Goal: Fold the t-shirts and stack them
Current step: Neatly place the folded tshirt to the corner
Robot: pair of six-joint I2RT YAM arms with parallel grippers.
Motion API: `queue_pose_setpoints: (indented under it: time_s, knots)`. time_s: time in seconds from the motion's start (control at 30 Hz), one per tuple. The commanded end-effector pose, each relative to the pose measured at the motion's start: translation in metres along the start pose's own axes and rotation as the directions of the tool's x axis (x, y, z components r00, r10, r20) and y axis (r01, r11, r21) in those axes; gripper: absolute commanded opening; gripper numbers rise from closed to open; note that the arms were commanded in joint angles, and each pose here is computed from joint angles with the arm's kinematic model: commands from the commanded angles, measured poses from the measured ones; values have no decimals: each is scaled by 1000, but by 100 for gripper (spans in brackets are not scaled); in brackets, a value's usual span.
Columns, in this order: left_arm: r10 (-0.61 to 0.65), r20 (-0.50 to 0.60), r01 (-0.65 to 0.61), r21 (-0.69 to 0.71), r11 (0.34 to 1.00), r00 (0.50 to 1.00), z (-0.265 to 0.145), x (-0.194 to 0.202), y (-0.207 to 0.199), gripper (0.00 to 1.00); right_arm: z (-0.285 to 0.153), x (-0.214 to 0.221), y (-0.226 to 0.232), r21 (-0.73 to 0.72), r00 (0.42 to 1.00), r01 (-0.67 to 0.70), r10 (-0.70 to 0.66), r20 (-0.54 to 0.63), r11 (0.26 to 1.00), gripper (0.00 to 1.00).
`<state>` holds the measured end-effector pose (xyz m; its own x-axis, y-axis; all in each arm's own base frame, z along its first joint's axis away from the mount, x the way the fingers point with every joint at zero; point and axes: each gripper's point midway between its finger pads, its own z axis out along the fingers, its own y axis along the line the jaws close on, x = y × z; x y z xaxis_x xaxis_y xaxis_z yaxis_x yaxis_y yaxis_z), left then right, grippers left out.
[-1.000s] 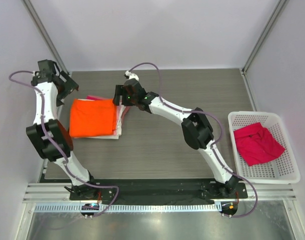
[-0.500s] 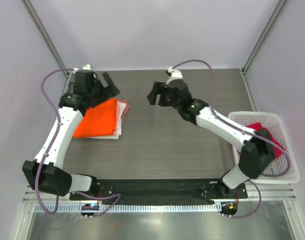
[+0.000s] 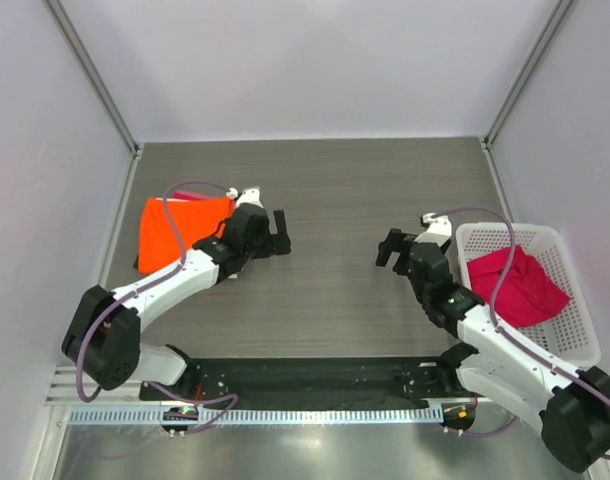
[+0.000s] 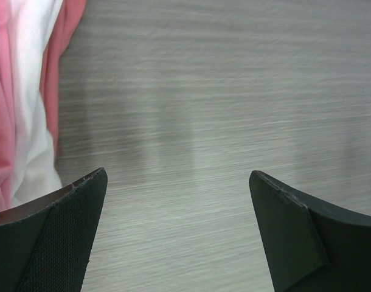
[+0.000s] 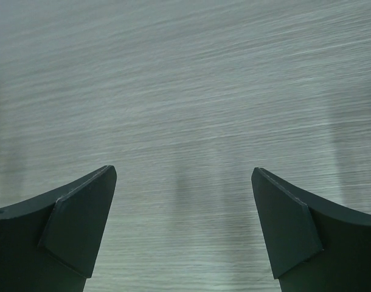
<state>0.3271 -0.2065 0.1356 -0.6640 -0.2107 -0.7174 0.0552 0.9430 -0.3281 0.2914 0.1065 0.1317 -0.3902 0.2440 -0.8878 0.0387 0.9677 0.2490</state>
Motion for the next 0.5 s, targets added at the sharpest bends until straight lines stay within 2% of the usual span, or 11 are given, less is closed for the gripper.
queue_pose_setpoints:
  time_s: [0.0, 0.07, 0.13, 0.17, 0.23, 0.27, 0.33, 0.47]
  knots:
    - [12, 229, -25, 53, 998, 973, 5, -47, -15, 100, -5, -30, -10, 41, 985, -55, 47, 168, 998, 100]
    - [59, 160, -59, -4, 998, 985, 30, -32, -9, 100, -4, -21, -13, 25, 983, -59, 54, 177, 998, 100]
    - [80, 113, -76, -38, 996, 990, 46, -33, -13, 100, -4, -16, -13, 13, 982, -57, 54, 180, 998, 99]
    - [116, 17, -114, -96, 989, 993, 65, -9, 0, 99, -4, -12, -15, 16, 983, -54, 51, 179, 998, 100]
    - [121, 10, -118, -147, 982, 993, 76, -20, -1, 100, -4, -11, -16, 13, 983, -51, 48, 177, 999, 100]
    - [145, -65, -155, -186, 970, 987, 89, -3, 9, 100, -5, -10, -16, 13, 983, -51, 48, 177, 999, 100]
    - [146, -83, -161, -215, 963, 986, 98, -8, 9, 100, -5, -10, -16, 8, 981, -59, 56, 185, 998, 100]
    - [107, -160, -146, -252, 957, 981, 109, 8, 27, 99, -5, -8, -18, 8, 981, -61, 58, 187, 998, 100]
